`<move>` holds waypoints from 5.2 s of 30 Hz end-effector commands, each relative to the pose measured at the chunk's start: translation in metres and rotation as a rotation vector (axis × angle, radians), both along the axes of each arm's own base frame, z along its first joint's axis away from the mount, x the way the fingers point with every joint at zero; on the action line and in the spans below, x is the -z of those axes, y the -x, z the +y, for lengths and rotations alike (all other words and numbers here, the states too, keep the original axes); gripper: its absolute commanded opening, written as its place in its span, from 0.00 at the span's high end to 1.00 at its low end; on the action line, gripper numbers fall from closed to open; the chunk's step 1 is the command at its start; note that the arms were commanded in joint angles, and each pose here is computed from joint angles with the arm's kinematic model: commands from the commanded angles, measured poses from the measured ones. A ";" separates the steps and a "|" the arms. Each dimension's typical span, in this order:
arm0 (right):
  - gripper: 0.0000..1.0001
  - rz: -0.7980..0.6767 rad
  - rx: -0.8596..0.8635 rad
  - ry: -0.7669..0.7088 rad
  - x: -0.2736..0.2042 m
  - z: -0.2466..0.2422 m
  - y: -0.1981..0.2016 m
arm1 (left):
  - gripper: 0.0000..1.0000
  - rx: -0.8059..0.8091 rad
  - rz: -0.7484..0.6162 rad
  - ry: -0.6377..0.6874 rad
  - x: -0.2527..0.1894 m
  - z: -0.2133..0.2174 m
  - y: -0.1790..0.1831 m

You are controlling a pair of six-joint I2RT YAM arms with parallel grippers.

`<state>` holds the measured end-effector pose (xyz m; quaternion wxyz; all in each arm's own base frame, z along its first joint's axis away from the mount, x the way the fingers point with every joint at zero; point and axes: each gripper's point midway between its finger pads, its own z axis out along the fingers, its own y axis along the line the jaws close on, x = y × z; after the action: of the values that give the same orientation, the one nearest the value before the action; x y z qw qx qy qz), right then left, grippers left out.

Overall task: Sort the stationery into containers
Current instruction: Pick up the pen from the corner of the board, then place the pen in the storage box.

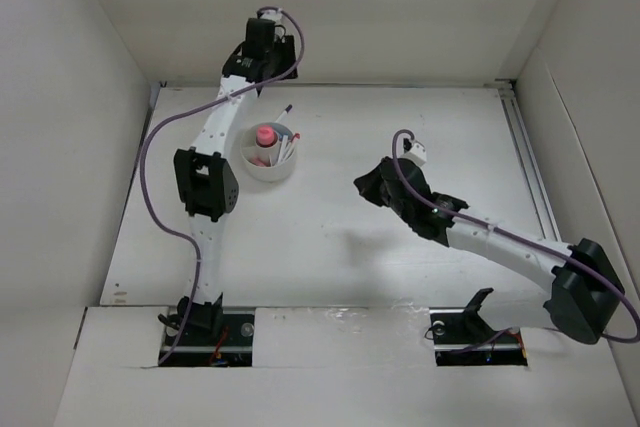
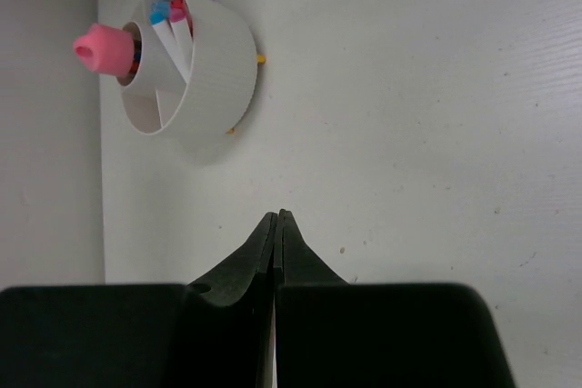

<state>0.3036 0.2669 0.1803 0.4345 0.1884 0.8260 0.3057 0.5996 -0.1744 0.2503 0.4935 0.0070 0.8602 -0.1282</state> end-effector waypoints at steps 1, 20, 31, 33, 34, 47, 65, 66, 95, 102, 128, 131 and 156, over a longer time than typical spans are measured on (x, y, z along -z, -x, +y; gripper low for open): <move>1.00 -0.042 -0.021 -0.078 -0.023 0.003 0.002 | 0.48 0.187 0.044 -0.037 0.005 0.002 0.015; 0.94 -0.045 -0.021 -0.092 -0.016 -0.005 0.005 | 0.37 0.242 0.187 -0.244 0.154 0.010 -0.018; 0.89 -0.058 -0.034 -0.104 -0.018 -0.007 0.006 | 0.53 0.217 0.225 -0.320 0.190 0.017 -0.023; 0.88 -0.056 -0.033 -0.106 -0.017 -0.010 0.007 | 0.55 0.201 0.245 -0.338 0.201 0.022 -0.021; 0.87 -0.070 -0.033 -0.119 -0.023 -0.010 0.007 | 0.57 0.186 0.261 -0.367 0.210 0.028 -0.020; 0.83 -0.075 -0.048 -0.146 -0.024 -0.014 0.007 | 1.00 0.098 0.230 -0.427 0.208 0.035 -0.025; 0.83 -0.019 -0.059 -0.120 0.006 -0.002 -0.002 | 1.00 -0.068 -0.180 -0.264 0.035 0.038 -0.055; 0.83 -0.019 -0.059 -0.120 0.006 -0.002 -0.002 | 1.00 -0.074 -0.189 -0.251 0.030 0.037 -0.056; 0.82 -0.068 -0.015 -0.129 -0.002 -0.012 0.000 | 1.00 -0.074 -0.592 0.408 -0.126 0.016 0.158; 0.82 -0.077 -0.007 -0.133 -0.004 -0.013 -0.002 | 1.00 -0.101 -0.576 0.459 -0.068 0.027 0.201; 0.81 -0.112 -0.064 -0.113 0.004 0.015 -0.001 | 1.00 -0.065 -0.509 0.190 0.029 0.018 0.155; 0.81 -0.120 -0.078 -0.116 0.002 0.017 -0.001 | 1.00 -0.061 -0.502 0.130 0.037 0.021 0.151; 0.81 -0.117 -0.087 -0.118 0.010 0.019 -0.001 | 0.84 -0.005 -0.407 0.015 0.085 0.015 0.140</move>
<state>0.3027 0.2791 0.1606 0.4439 0.1665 0.8017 0.3641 0.4558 -0.1587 0.1469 0.6406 0.0284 0.7573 -0.1236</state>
